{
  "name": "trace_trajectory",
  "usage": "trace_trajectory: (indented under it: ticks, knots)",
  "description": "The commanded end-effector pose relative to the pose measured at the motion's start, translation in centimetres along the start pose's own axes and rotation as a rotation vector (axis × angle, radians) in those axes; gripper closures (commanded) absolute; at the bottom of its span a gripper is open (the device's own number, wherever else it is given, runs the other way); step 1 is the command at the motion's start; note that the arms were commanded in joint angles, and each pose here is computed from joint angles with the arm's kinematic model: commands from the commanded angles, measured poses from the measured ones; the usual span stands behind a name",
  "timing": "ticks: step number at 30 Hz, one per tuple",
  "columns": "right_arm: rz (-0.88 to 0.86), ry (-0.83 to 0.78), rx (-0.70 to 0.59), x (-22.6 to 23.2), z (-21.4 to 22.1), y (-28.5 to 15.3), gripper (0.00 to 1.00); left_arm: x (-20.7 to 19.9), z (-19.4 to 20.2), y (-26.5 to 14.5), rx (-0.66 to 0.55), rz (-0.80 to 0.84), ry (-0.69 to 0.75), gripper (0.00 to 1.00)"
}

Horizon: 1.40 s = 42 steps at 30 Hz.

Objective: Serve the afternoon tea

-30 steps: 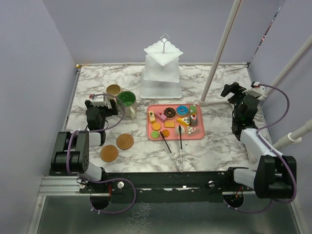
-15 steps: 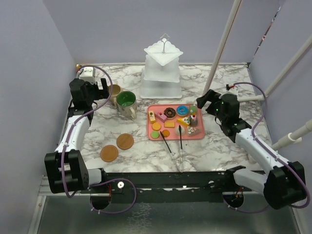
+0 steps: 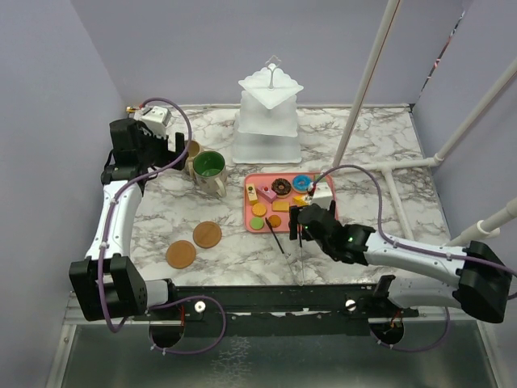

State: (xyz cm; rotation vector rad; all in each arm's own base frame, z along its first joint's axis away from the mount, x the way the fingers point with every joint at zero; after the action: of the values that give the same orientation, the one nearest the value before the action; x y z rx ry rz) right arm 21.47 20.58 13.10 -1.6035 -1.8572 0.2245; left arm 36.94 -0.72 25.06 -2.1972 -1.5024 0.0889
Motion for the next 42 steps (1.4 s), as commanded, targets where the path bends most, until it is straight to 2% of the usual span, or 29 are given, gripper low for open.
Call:
trace_trajectory:
  ticks: [1,9,14,21,23,29,32,35,42]
  knots:
    - [0.123,-0.061,0.033,-1.6,2.9,0.3,0.18,-1.6,-0.3,-2.4,0.022,0.116,0.145,0.01]
    - [0.037,-0.079,0.104,-0.9,5.5,1.1,0.36,-5.3,-0.1,-6.5,-0.043,0.222,0.517,0.01]
    - [0.016,-0.094,0.129,-0.6,6.7,1.3,0.47,-8.5,-0.3,-7.7,-0.076,0.281,0.648,0.01]
    - [0.017,-0.091,0.115,-0.8,6.4,1.0,0.82,-11.7,-0.6,-8.2,-0.12,0.435,0.716,0.01]
    - [0.022,-0.099,0.112,-0.9,6.3,0.9,0.87,-13.1,0.0,-8.4,-0.142,0.521,0.762,0.01]
    - [0.049,-0.137,0.127,-1.1,6.5,1.2,0.89,-17.7,1.7,-8.3,-0.235,0.724,0.917,0.01]
    - [0.066,-0.164,0.124,-1.0,6.0,1.1,0.95,-20.0,2.2,-8.2,-0.257,0.811,0.972,0.01]
    - [0.075,-0.202,0.099,-0.6,4.3,0.5,0.99,-22.8,2.5,-8.7,-0.313,0.905,1.061,0.01]
    - [0.047,-0.286,0.075,1.7,0.1,-1.5,0.99,-28.2,0.9,-8.5,-0.421,0.99,1.23,0.01]
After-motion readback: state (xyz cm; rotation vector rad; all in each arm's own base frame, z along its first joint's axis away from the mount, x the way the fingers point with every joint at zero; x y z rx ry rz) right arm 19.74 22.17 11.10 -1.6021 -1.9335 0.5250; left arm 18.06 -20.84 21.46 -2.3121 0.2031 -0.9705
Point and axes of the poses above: each gripper's point midway between its finger pads, its own y axis out along the fingers, its own x axis along the line the jaws close on, z = x × y, the point moved 3 cm from there along -y, back along the fingers, and after that the axes turned 15 degrees about y, right-handed, at the moved point
